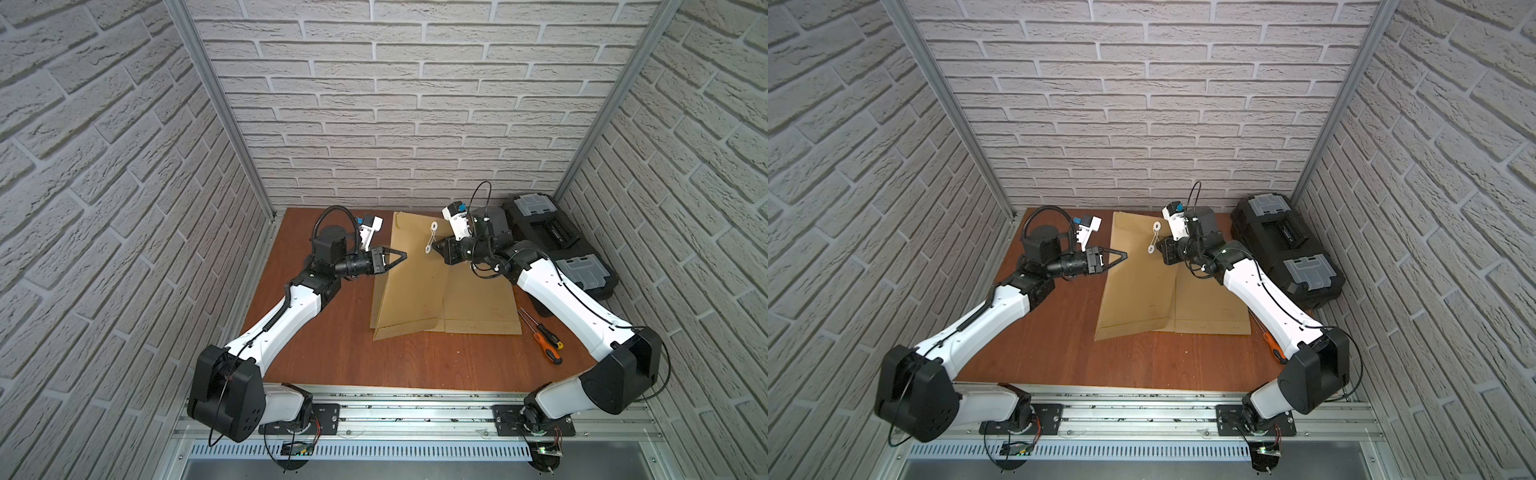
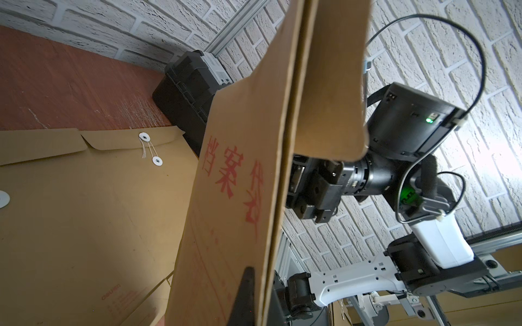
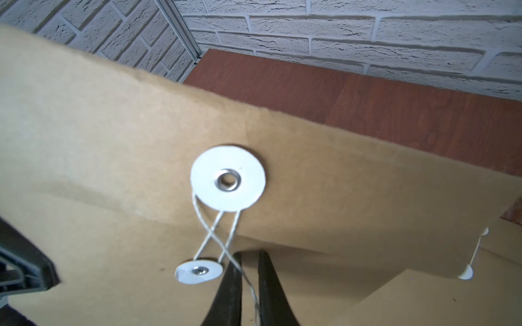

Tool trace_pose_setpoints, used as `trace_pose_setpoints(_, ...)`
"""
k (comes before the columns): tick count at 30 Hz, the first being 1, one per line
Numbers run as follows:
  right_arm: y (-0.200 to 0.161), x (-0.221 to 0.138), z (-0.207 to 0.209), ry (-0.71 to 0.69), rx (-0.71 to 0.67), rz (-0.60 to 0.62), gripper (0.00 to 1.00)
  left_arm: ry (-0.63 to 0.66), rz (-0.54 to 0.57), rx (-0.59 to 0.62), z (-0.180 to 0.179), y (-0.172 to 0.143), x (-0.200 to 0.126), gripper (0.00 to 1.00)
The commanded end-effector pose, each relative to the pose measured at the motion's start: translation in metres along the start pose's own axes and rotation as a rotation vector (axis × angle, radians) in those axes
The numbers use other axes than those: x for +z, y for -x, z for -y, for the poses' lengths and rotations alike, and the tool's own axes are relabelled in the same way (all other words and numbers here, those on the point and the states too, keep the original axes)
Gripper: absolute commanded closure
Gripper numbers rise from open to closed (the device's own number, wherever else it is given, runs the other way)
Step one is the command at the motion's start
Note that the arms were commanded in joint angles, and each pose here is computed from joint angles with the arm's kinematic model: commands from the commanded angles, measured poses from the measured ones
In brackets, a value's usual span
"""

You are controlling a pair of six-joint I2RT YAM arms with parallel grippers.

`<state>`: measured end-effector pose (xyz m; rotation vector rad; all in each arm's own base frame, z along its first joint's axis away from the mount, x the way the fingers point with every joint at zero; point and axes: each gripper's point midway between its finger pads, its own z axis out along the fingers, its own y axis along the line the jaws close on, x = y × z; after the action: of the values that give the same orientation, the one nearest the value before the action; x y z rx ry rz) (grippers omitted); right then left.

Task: Close the mouth of the file bag
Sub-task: Close the file bag.

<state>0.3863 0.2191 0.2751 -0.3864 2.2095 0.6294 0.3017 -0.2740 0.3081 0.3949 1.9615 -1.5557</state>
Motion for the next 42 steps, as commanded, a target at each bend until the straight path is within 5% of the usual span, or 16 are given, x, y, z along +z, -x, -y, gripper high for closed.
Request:
trace_pose_setpoints(1, 0.02, -0.011, -0.009, 0.047, 0.001, 0.091, 0.85, -0.054, 0.047, 0.093, 0.029, 0.019, -0.008, 1.0)
trace_pose_setpoints(42, 0.009, -0.017, 0.028, 0.046, 0.108, 0.064, 0.98, -0.046, 0.04, 0.106, 0.031, 0.019, -0.009, 1.0)
